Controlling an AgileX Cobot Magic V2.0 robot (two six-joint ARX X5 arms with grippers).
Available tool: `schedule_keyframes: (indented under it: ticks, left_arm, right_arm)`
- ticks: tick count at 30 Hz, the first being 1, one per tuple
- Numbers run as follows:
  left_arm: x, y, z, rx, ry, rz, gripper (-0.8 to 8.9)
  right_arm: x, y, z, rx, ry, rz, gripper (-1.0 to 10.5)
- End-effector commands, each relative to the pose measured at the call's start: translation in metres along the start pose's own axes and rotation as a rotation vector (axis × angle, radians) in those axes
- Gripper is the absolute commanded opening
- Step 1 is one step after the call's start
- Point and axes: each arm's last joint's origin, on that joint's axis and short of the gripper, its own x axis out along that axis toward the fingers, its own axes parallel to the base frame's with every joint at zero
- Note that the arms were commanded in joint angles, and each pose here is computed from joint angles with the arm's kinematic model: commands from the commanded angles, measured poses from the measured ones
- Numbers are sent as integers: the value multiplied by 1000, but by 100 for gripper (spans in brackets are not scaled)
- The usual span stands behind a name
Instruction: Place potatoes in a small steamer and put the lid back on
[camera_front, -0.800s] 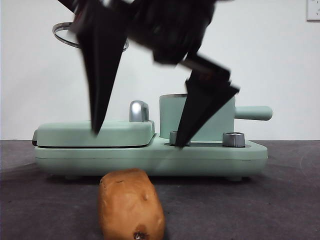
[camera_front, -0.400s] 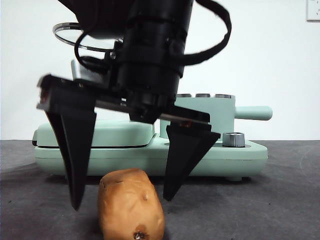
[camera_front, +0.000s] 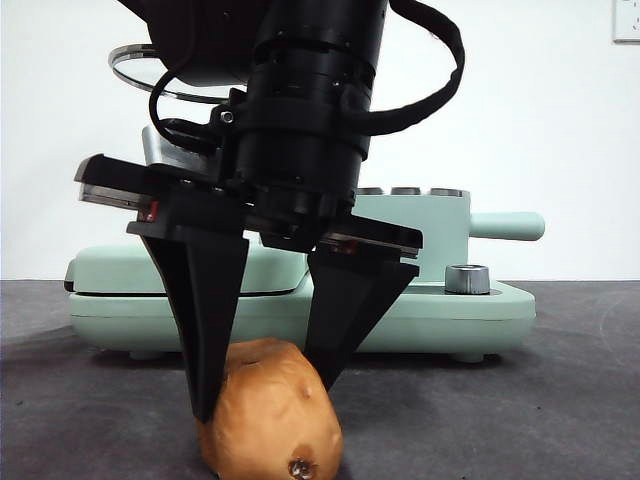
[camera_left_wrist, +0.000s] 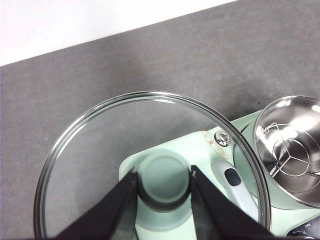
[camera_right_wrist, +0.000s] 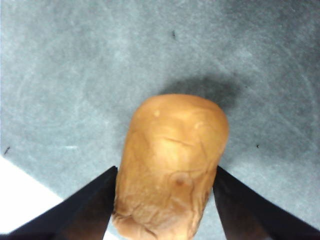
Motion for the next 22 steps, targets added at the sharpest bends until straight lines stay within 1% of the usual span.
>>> schedule_keyframes:
  ticks: [1, 6, 10, 14, 19, 22]
  left_arm:
    - [-9, -2, 8, 17, -64, -3, 22]
    - [-9, -1, 8, 16, -64, -3, 22]
    - [-9, -1, 8, 17, -64, -3, 22]
    - [-9, -1, 8, 17, -64, -3, 22]
    - [-9, -1, 8, 17, -64, -3, 22]
    - [-9, -1, 8, 17, -64, -3, 22]
  right_arm:
    - [2, 6, 3, -18, -2, -1, 274]
    - [-16, 8, 10, -17, -4, -12, 273]
    - [-42, 8, 18, -36, -36, -63, 254]
    - [-70, 6, 25, -50, -48, -108, 187]
    - [-108, 2, 33, -60, -99, -147, 186]
    - [-133, -6, 39, -62, -154, -198, 186]
